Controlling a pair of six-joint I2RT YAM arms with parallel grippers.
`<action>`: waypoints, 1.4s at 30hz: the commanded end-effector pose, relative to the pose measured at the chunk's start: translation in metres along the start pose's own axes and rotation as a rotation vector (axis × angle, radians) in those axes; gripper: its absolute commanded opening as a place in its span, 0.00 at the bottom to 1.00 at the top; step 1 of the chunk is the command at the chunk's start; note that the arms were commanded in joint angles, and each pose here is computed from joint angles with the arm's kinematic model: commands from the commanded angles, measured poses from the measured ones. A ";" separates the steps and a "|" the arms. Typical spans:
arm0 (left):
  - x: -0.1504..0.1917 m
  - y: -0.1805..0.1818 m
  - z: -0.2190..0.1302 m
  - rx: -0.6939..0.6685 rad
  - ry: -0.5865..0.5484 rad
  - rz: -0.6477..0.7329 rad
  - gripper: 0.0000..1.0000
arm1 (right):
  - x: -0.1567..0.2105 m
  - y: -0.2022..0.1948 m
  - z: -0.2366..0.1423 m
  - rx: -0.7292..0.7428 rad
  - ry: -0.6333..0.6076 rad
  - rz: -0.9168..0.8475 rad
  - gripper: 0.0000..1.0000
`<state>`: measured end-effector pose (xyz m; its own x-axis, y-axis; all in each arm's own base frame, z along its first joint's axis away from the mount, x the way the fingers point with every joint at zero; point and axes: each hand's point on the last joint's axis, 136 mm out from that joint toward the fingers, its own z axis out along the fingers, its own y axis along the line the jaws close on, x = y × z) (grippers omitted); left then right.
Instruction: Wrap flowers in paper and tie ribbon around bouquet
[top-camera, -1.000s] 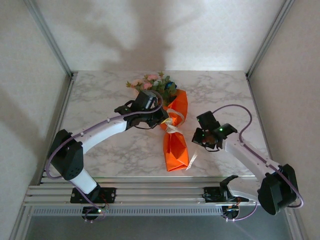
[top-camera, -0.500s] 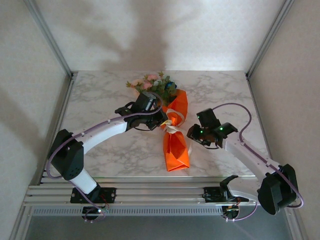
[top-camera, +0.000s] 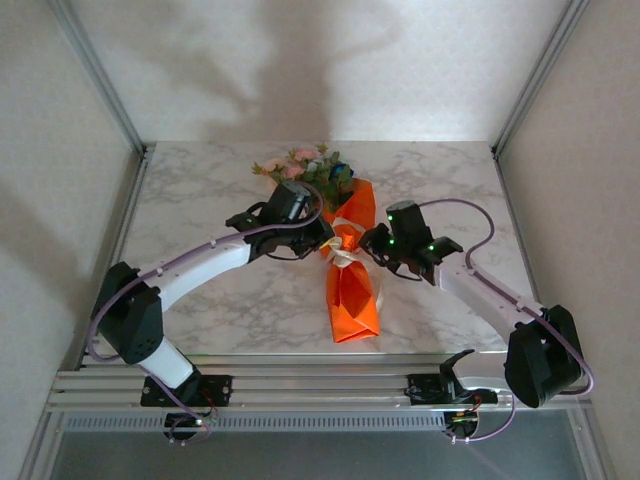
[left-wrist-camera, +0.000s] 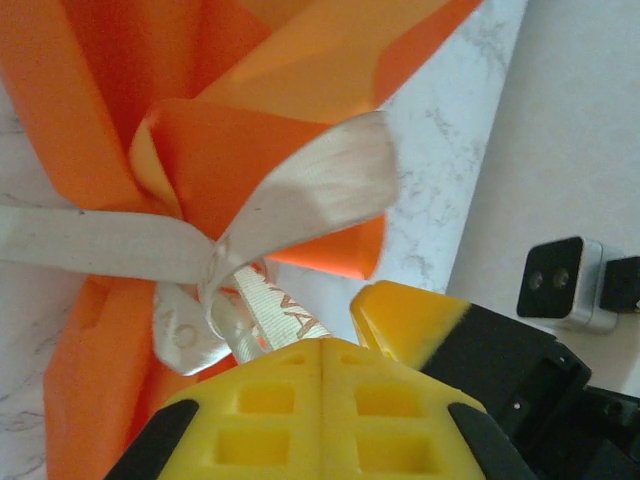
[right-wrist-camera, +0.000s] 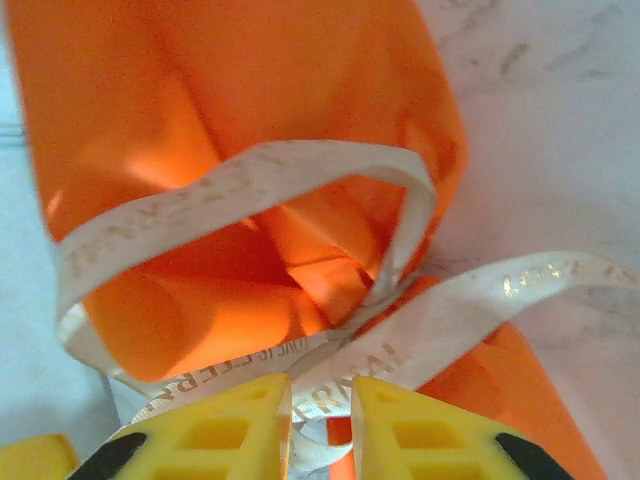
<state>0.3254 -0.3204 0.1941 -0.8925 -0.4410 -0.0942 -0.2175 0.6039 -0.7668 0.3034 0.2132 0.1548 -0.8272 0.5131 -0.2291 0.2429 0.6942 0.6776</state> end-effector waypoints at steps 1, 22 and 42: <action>-0.004 -0.030 -0.021 0.057 -0.036 0.017 0.00 | -0.011 0.005 -0.008 0.031 -0.050 -0.238 0.18; -0.003 -0.033 -0.028 0.068 -0.038 0.025 0.00 | -0.031 0.022 0.025 -0.069 -0.017 0.734 0.50; -0.002 -0.035 -0.022 0.080 -0.023 0.025 0.00 | -0.045 0.022 0.024 -0.084 -0.100 0.804 0.00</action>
<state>0.3274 -0.3215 0.2214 -0.8878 -0.4452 -0.1166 -0.1872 0.5808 -0.7922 0.3624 0.2298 0.1444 -0.3791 0.8635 0.3326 0.7280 0.0564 0.6832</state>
